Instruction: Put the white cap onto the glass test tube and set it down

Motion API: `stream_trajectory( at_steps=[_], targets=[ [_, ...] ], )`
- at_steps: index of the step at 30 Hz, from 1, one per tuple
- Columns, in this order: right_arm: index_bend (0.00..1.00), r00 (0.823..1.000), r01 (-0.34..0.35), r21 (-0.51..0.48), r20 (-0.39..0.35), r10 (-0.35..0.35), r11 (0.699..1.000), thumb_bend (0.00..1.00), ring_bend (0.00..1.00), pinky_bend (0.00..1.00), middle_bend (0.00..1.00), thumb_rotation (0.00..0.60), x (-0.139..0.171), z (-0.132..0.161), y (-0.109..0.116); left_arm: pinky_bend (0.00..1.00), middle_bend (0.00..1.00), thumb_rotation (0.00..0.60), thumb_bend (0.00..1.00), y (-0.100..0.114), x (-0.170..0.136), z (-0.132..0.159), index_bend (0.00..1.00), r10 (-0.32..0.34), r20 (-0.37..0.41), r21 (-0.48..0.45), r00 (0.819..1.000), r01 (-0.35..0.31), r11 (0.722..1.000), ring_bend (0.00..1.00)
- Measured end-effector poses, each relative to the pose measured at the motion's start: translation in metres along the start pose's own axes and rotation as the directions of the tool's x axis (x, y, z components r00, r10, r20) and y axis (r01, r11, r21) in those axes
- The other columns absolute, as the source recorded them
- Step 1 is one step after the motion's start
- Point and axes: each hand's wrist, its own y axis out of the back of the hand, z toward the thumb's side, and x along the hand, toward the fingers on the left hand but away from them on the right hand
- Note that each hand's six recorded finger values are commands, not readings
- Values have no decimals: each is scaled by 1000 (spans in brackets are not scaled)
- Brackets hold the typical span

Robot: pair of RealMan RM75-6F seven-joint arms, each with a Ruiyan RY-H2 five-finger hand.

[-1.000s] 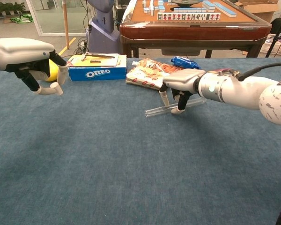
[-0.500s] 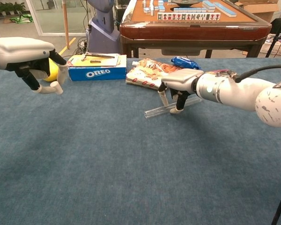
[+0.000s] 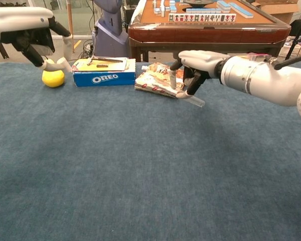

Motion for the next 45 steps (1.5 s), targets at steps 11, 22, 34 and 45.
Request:
stream_trajectory(
  at_steps=[11,22,34,45],
  targets=[
    [861,992,89,-236,-62,-107,968,376,1000,1000,1000,600,25,17,30,1000,1000,600,314,39,-5,40,586,124,109,-101,986,-113,988,1000],
    [869,985,91,-404,-96,-142,910,395,1000,1000,1000,600,29,41,25,1000,1000,600,312,51,-4,77,590,178,200,-86,963,-164,983,1000],
    [873,983,59,-472,-124,-133,880,418,1000,1000,1000,600,28,60,17,1000,1000,600,305,43,-2,100,594,184,276,-13,943,-188,982,1000],
    [881,983,45,-487,-136,-126,872,418,1000,1000,1000,600,29,67,15,1000,1000,600,305,38,-2,107,596,174,298,7,938,-184,983,1000]
  ],
)
